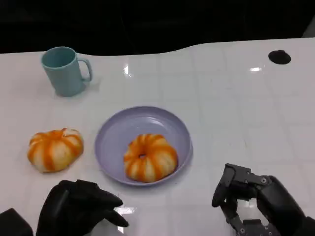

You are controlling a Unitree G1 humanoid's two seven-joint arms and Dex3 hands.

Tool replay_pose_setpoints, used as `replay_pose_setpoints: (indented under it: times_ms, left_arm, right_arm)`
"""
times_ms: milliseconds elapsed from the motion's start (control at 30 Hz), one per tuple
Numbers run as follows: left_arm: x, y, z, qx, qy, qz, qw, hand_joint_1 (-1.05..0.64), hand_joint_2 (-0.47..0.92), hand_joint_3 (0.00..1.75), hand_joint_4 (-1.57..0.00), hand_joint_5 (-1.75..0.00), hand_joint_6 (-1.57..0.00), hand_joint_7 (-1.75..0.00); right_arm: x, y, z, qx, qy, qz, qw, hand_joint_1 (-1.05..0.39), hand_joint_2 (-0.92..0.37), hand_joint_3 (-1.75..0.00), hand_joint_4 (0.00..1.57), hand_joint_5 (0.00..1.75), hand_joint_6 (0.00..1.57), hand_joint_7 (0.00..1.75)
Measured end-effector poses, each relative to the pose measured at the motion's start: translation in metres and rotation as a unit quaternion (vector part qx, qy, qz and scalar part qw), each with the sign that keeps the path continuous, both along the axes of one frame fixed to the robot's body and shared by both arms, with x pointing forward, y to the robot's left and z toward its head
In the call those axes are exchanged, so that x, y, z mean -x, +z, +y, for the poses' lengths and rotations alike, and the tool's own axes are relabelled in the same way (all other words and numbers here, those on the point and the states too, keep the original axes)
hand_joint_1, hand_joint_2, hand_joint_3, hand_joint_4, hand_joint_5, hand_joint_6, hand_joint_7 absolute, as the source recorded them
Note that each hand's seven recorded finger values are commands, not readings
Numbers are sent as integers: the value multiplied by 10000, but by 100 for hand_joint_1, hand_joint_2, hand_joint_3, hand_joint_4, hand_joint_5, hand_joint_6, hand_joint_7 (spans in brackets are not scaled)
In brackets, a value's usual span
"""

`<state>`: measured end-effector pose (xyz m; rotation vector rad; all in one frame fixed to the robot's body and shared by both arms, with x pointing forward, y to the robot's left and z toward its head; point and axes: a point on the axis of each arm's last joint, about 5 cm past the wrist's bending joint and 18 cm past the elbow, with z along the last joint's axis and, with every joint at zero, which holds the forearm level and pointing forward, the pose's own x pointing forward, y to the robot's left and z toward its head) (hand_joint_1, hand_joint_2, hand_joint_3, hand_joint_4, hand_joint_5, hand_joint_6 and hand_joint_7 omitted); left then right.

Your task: Grasp the bread from the table and place it into the plate.

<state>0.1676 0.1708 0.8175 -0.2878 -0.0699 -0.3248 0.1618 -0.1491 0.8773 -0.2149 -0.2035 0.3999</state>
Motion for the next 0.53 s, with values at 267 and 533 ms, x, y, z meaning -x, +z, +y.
replay_pose_setpoints:
  times_ms: [267, 533]
  left_arm:
    - [1, 0, 0, 0, 0, 1, 10000, -105, 77, 0, -157, -35, -157, -12]
    - [13, -7, 2, 2, 8, 19, 10000, -105, 77, 0, -157, -35, -157, -13]
  right_arm:
    - [-11, -21, -24, -10, -18, -142, 9999, -13, -50, -120, 76, 175, 60, 160]
    - [-41, -28, -28, -14, -2, -249, 9997, -12, -50, -120, 77, 175, 60, 160]
